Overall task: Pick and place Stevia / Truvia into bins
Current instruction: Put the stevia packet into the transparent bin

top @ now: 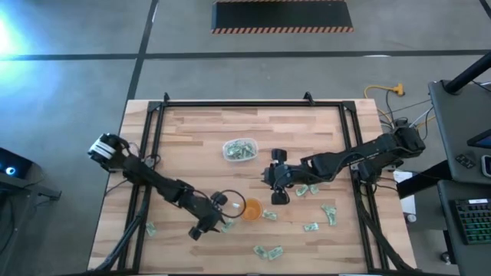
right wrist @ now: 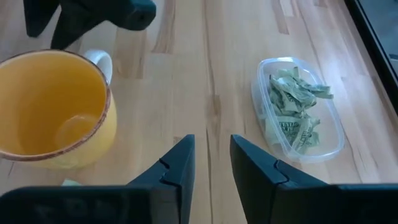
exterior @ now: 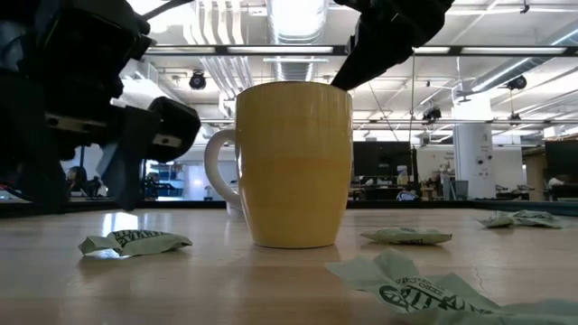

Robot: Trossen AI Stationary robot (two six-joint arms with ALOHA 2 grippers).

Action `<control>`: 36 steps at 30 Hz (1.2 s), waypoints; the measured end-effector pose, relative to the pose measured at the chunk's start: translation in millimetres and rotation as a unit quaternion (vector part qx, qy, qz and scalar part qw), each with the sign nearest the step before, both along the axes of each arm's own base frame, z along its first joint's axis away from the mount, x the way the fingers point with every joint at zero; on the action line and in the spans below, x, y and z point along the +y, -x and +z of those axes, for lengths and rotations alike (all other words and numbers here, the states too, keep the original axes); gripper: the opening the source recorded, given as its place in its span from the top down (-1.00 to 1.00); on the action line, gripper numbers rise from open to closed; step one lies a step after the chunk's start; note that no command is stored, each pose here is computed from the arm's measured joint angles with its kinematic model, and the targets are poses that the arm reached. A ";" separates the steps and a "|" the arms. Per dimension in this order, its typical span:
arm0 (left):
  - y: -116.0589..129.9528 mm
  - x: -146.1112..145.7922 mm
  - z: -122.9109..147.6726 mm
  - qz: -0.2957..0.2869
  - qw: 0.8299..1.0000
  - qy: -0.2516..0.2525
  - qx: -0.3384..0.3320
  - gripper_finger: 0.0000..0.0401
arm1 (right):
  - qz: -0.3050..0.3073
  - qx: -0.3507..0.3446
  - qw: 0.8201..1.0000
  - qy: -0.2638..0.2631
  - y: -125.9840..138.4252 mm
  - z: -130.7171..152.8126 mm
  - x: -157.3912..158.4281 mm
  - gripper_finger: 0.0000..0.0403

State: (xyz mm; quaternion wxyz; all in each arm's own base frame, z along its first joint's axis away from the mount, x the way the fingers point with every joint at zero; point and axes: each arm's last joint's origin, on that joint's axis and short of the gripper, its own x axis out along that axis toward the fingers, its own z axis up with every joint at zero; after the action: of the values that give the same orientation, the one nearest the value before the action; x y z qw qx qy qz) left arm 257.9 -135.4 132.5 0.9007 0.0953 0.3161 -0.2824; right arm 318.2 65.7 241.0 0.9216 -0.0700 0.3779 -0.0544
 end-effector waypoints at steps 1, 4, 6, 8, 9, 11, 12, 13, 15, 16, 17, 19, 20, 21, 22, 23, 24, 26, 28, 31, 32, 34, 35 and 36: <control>-1.0 -0.1 -1.7 0.002 1.000 -0.007 -0.004 0.28 | 0.000 0.000 1.000 0.000 0.0 0.0 0.0 0.55; -3.5 -0.6 -5.6 0.009 1.000 -0.019 -0.003 0.28 | 0.000 0.000 1.000 0.000 0.1 -0.1 0.0 0.58; -5.1 -1.4 -6.7 0.009 1.000 -0.020 -0.002 0.28 | 0.000 0.001 1.000 0.000 0.2 -0.2 0.0 0.59; -5.4 -1.6 -7.9 0.009 1.000 -0.021 0.001 0.28 | -0.001 0.002 1.000 -0.001 0.3 -0.3 0.1 0.60; -5.6 -1.6 -8.9 0.009 1.000 -0.022 0.002 0.28 | -0.002 0.003 1.000 -0.001 0.4 -0.4 -0.1 0.61; -5.6 -1.5 -11.9 0.009 1.000 -0.025 0.007 0.28 | -0.002 0.004 1.000 -0.001 0.6 -0.5 -0.1 0.62; -5.6 -1.5 -13.2 0.009 1.000 -0.025 0.009 0.28 | -0.002 0.003 1.000 -0.002 0.5 -0.5 -0.1 0.62; -6.1 -1.4 -14.8 0.010 1.000 -0.026 0.011 0.28 | -0.004 0.003 1.000 -0.003 0.6 -0.6 0.0 0.63; -7.4 -2.1 -17.3 0.009 1.000 -0.027 0.013 0.28 | -0.006 0.003 1.000 -0.005 0.7 -0.7 0.0 0.63; -7.7 -2.3 -18.7 0.009 0.999 -0.027 0.016 0.28 | -0.006 0.004 1.000 -0.005 0.7 -0.7 -0.1 0.63; -7.9 -2.5 -19.1 0.008 0.999 -0.027 0.017 0.28 | -0.006 0.004 1.000 -0.005 0.7 -0.7 -0.2 0.63; -8.2 -2.7 -19.8 0.007 0.999 -0.027 0.018 0.28 | -0.006 0.004 1.000 -0.005 0.8 -0.8 -0.1 0.62; -8.2 -2.7 -19.8 0.007 0.999 -0.027 0.018 0.29 | -0.006 0.005 1.000 -0.005 0.8 -0.8 -0.2 0.61; -8.2 -2.7 -19.6 0.007 0.999 -0.027 0.018 0.30 | -0.006 0.006 1.000 -0.005 1.0 -0.9 -0.1 0.61; -8.2 -2.7 -19.6 0.007 0.999 -0.026 0.018 0.31 | -0.006 0.006 1.000 -0.005 1.0 -1.0 -0.1 0.60; -8.1 -2.7 -19.3 0.007 0.999 -0.027 0.018 0.33 | -0.006 0.006 1.000 -0.005 1.0 -1.0 -0.1 0.60; -8.0 -2.6 -19.1 0.007 0.999 -0.027 0.018 0.36 | -0.006 0.006 1.000 -0.005 1.1 -1.0 -0.1 0.59; -7.9 -2.6 -19.3 0.007 0.999 -0.027 0.019 0.42 | -0.006 0.007 1.000 -0.005 1.2 -1.1 -0.3 0.60; -7.7 -2.6 -19.0 0.006 0.999 -0.027 0.020 0.51 | -0.006 0.008 1.000 -0.005 1.3 -1.2 -0.2 0.61; -6.8 -2.4 -17.8 0.005 0.999 -0.028 0.022 0.64 | -0.006 0.008 1.000 -0.004 1.3 -1.3 -0.3 0.64; -6.0 -1.9 -17.1 0.006 0.999 -0.030 0.025 0.69 | -0.006 0.008 1.000 -0.004 1.4 -1.3 -0.3 0.65; -3.8 -0.3 -14.6 0.008 0.999 -0.036 0.032 0.78 | -0.006 0.009 1.000 -0.004 1.4 -1.3 -0.3 0.66; -2.2 0.6 -13.3 0.009 0.999 -0.039 0.037 0.83 | -0.006 0.009 1.000 -0.004 1.5 -1.4 -0.2 0.66; -0.4 1.6 -11.3 0.010 0.998 -0.043 0.041 0.87 | -0.006 0.009 1.000 -0.004 1.4 -1.4 -0.3 0.66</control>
State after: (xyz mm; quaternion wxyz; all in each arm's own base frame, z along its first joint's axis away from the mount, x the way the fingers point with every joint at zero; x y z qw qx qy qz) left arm 258.2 -133.8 121.2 0.8848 0.1188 0.3657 -0.2632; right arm 316.7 65.4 239.6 0.9181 -0.0644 0.3868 -0.0577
